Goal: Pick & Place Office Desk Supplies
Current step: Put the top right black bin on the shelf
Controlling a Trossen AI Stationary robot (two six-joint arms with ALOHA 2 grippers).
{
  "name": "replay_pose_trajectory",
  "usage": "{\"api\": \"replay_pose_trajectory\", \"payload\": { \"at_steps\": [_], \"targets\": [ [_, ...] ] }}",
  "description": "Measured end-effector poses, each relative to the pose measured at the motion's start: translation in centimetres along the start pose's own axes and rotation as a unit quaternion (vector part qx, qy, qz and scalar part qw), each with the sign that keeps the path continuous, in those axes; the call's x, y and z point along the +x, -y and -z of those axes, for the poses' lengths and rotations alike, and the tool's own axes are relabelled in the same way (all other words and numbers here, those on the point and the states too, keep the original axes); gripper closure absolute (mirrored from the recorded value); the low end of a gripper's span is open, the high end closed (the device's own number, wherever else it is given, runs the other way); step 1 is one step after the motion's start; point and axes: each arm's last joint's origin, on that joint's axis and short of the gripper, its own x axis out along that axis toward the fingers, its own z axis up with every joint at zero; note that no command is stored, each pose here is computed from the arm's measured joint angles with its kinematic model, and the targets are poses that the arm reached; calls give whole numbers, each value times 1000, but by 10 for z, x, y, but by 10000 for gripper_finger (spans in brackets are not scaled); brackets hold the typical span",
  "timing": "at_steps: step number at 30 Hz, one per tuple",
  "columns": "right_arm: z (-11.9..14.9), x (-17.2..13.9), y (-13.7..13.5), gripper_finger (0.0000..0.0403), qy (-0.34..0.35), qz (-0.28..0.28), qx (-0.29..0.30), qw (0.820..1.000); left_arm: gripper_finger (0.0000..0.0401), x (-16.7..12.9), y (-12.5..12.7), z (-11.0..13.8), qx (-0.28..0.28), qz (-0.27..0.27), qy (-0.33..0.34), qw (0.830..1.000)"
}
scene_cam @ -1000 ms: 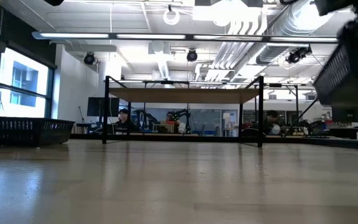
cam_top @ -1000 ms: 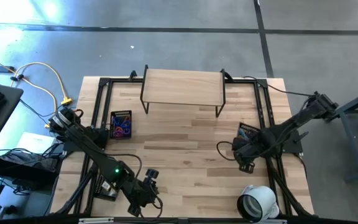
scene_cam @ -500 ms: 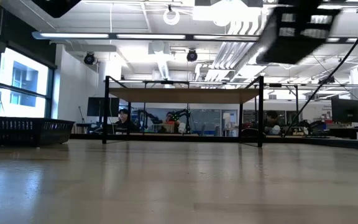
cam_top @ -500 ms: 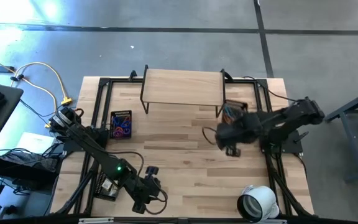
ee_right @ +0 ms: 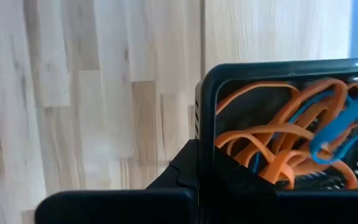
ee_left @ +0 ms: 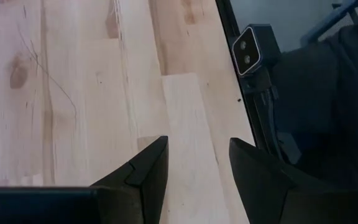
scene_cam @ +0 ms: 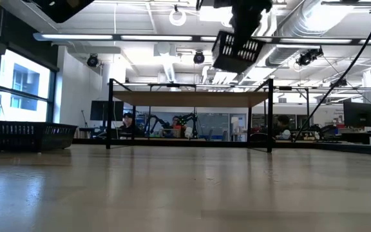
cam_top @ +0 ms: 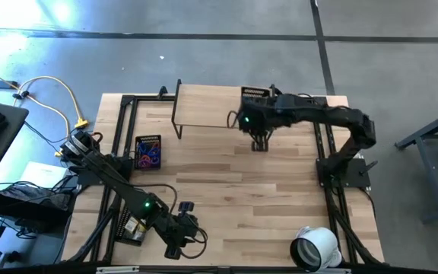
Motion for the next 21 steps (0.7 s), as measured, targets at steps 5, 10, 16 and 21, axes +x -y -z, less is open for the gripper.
{"api": "replay_pose_trajectory", "payload": {
  "at_steps": [5,10,16,21],
  "targets": [
    [-2,34,27,401,-44,-12,14,999,236,-1,3,1,-34,3,-1,999],
    [-3,59,40,401,-75,-29,19,997,236,-1,6,3,-54,6,-2,999],
    [3,64,45,401,-105,-37,29,993,236,-1,6,3,-89,3,-1,996],
    [7,63,42,401,-123,-64,48,989,236,-1,6,3,-95,3,0,995]
  ]
}}
